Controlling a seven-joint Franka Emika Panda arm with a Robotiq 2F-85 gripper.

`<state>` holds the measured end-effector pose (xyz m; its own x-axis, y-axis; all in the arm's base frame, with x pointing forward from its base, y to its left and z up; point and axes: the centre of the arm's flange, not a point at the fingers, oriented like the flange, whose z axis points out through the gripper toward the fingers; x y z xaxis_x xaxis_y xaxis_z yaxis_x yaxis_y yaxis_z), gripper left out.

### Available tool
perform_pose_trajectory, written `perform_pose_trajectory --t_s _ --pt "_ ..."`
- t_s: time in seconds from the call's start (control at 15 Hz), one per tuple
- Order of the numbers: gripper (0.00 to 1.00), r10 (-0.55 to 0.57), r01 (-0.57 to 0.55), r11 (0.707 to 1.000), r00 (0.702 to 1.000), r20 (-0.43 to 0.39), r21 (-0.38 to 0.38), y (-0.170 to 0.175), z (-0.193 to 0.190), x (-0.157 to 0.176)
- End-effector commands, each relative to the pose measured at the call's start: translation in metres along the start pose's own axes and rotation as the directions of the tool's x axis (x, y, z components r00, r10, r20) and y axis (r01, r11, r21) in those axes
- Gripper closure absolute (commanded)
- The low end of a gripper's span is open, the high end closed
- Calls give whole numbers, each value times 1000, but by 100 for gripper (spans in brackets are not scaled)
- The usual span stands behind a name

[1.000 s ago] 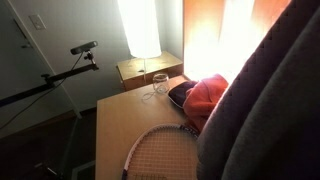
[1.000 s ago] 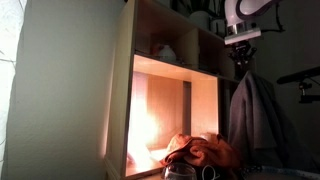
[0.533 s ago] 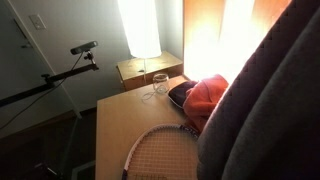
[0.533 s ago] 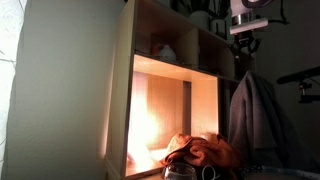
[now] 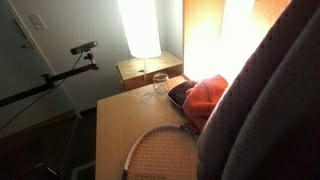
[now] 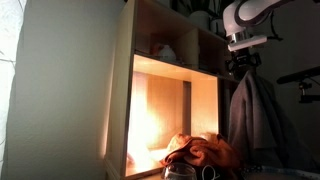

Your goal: Put the towel on the table

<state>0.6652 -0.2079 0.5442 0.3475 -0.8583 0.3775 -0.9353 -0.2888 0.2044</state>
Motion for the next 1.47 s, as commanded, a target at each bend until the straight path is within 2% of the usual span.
perform_pose_trajectory --t_s 0.0,0.4,0.8,1.13,1.4 --pt "0 -42 45 998 998 56 -39 -8 16 -1" --pt "0 11 5 984 996 93 -175 -12 43 -7" --pt "0 38 -13 971 994 101 -241 -17 57 -12" --pt "0 126 -103 963 989 77 -249 -23 64 -13" --pt "0 202 -191 946 979 16 -261 -26 66 -11"
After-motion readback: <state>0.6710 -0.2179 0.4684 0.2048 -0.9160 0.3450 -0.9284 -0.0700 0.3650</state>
